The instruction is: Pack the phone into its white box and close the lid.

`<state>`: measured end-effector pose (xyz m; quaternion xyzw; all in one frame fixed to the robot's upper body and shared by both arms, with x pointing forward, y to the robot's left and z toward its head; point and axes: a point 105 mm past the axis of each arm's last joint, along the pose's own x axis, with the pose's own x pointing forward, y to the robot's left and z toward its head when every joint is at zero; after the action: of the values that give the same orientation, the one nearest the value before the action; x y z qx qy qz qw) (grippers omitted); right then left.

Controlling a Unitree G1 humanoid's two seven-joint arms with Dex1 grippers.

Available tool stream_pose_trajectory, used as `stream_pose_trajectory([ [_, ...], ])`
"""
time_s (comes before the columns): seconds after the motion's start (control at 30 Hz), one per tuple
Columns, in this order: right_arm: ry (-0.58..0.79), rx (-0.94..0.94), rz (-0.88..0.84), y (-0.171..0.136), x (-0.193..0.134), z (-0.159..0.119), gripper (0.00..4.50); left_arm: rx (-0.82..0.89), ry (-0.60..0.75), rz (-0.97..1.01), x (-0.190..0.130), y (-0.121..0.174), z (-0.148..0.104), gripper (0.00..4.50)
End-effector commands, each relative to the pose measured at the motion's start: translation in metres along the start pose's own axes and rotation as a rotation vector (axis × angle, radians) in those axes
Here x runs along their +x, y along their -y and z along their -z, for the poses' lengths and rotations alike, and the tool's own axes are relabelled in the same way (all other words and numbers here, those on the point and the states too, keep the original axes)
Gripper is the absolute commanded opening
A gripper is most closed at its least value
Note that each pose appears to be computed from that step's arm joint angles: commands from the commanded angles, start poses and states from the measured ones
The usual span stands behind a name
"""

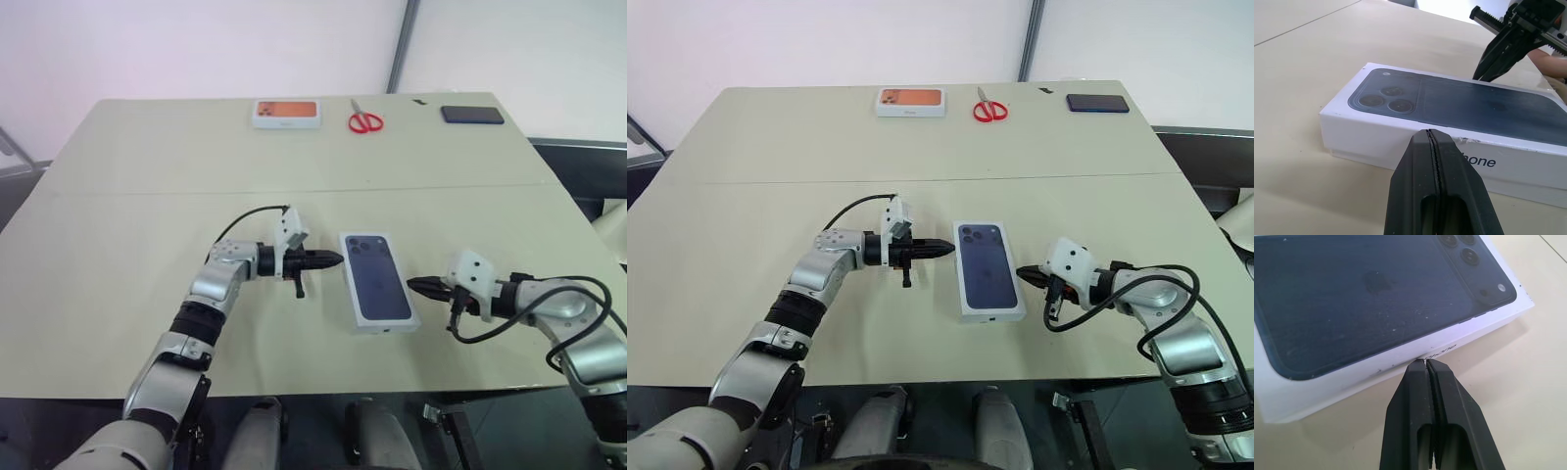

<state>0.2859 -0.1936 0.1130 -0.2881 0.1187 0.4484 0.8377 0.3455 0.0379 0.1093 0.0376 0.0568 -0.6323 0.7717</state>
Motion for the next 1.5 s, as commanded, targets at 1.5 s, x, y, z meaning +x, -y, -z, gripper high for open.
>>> stream_pose_trajectory([
  [1.5,-0.037,-0.215,0.001,-0.004,0.060,-0.006,0.07,-0.041,-0.027,-0.099,0.039,-0.015,0.002,0.00],
])
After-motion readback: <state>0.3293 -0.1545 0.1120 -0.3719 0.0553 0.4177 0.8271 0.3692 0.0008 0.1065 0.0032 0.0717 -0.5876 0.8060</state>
